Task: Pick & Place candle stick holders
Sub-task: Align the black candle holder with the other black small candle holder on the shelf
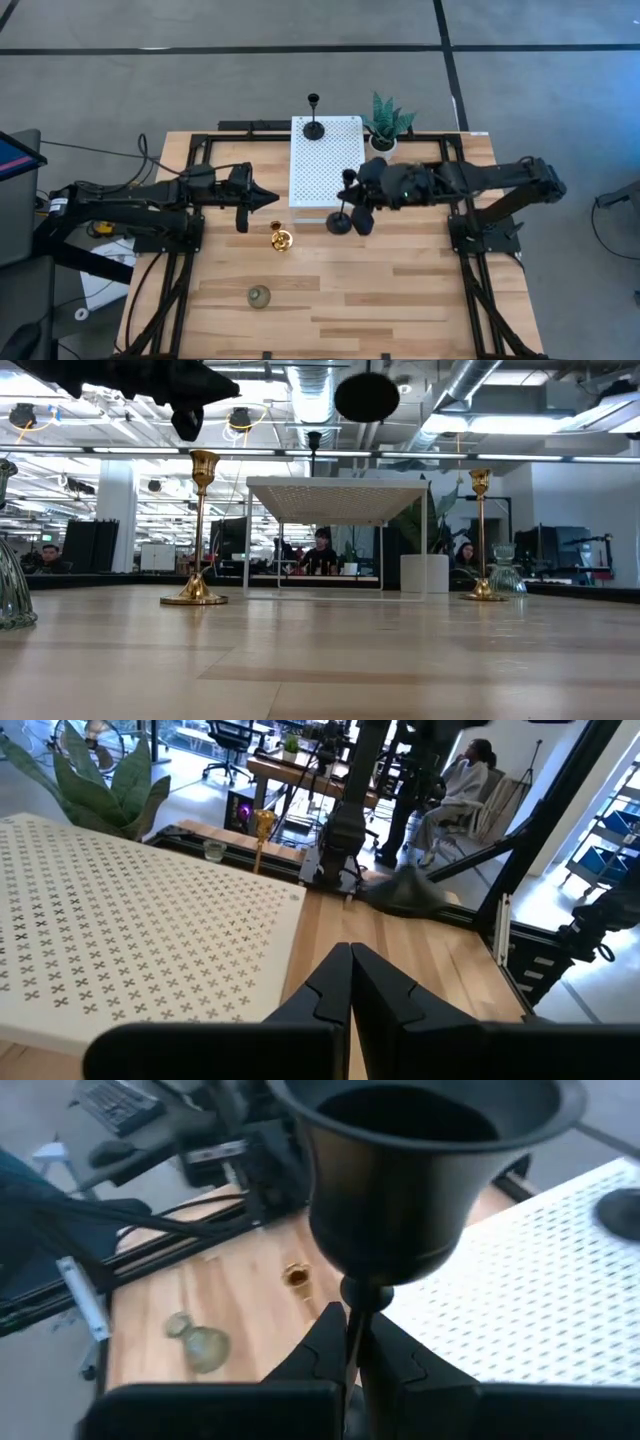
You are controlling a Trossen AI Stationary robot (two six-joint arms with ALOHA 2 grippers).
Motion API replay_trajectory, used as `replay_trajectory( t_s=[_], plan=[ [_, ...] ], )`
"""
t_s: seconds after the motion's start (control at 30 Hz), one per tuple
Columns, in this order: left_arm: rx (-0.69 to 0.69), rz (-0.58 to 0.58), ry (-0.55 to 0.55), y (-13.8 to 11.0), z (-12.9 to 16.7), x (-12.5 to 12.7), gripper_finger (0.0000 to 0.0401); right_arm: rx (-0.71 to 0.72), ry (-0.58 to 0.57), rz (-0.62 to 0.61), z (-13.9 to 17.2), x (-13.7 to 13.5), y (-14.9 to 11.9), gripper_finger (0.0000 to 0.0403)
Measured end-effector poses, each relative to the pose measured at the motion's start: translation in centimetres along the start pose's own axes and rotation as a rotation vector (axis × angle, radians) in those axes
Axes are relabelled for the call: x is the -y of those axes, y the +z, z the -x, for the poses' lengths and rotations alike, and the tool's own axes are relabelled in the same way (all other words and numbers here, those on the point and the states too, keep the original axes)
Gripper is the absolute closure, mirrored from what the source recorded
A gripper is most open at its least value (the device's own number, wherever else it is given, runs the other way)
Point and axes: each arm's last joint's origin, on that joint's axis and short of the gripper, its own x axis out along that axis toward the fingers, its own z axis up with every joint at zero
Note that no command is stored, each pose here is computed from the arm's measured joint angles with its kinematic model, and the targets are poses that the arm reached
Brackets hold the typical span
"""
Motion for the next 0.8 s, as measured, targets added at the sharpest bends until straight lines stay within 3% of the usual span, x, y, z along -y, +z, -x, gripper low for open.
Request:
replay_trajectory(
  t_s=[0.43, 0.8],
  plan=[
    [0.014, -0.002, -0.003, 0.1, 0.0, 0.0, 0.0393, -0.013, -0.078, -0.048, -1.6, 7.9, 2.9, 0.0403],
    [0.032, -0.004, -0.007, 0.3, 0.0, 0.1, 0.0393, 0.088, -0.099, -0.056, -1.3, 14.5, 5.4, 0.0403]
  ],
)
